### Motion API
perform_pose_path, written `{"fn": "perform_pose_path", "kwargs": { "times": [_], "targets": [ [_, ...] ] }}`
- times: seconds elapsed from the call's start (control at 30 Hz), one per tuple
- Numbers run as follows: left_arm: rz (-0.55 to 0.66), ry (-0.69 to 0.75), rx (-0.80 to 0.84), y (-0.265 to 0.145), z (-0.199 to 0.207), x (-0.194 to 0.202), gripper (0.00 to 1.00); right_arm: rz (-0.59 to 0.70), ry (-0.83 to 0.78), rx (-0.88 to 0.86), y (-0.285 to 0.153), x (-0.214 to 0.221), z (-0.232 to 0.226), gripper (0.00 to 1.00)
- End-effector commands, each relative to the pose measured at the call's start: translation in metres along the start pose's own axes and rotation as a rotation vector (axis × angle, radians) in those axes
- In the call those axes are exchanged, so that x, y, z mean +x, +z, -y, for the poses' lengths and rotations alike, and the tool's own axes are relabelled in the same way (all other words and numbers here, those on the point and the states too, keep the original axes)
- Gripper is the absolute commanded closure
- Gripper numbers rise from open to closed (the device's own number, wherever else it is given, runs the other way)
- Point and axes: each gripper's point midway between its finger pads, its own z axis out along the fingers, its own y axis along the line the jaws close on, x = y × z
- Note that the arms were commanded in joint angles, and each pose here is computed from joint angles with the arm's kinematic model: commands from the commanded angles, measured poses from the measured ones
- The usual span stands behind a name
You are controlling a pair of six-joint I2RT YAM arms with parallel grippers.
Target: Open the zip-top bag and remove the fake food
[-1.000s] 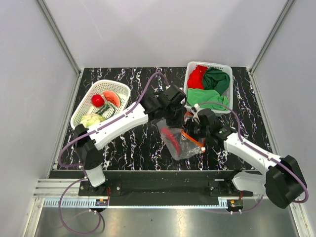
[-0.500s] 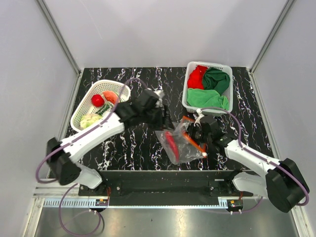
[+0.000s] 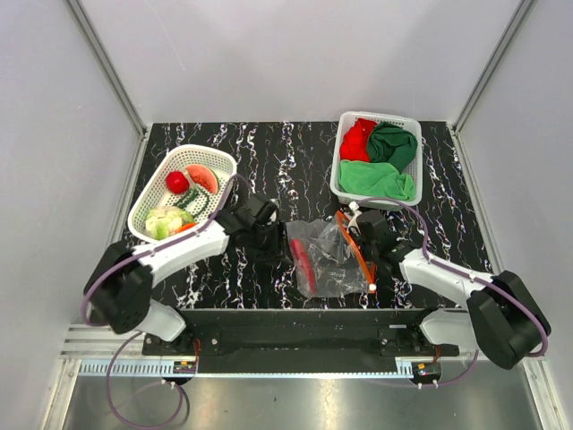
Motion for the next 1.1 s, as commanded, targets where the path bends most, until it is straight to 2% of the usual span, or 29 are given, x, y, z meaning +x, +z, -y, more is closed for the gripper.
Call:
{"fn": "perform_pose_path", "kwargs": {
  "times": [0.0,0.13,0.2,0.37,0.6,0.73,0.87,1.07],
  "targets": [
    [0.013,0.006,0.157,0.028,0.033,-0.016,0.42,-0.001,-0.047,-0.058,0.003,-0.005,-0.013,0.89],
    [-0.01,0.02,0.13,0.05,0.032,-0.022,0.41,-0.024,-0.057,-0.056,0.006,0.0,-0.009,0.88],
    [-0.042,0.028,0.09,0.063,0.02,-0.016,0.44,-0.034,-0.064,-0.064,0.006,0.0,-0.012,0.87],
    [-0.109,0.058,0.017,0.084,-0.005,-0.003,0.45,-0.055,-0.058,-0.055,0.014,-0.001,-0.009,0.86],
    [-0.162,0.046,0.002,0.103,-0.017,0.011,0.46,-0.047,-0.015,-0.088,0.024,-0.008,-0.017,0.83],
    [-0.199,0.044,0.017,0.114,-0.014,0.022,0.48,-0.041,0.014,-0.069,0.031,-0.008,-0.009,0.77],
    [-0.214,0.044,-0.014,0.119,-0.022,0.032,0.53,-0.06,0.03,-0.052,0.04,-0.005,-0.001,0.71],
    [-0.24,0.041,-0.054,0.124,-0.037,0.04,0.68,-0.067,0.03,0.075,0.042,0.001,0.027,0.69]
  ]
}}
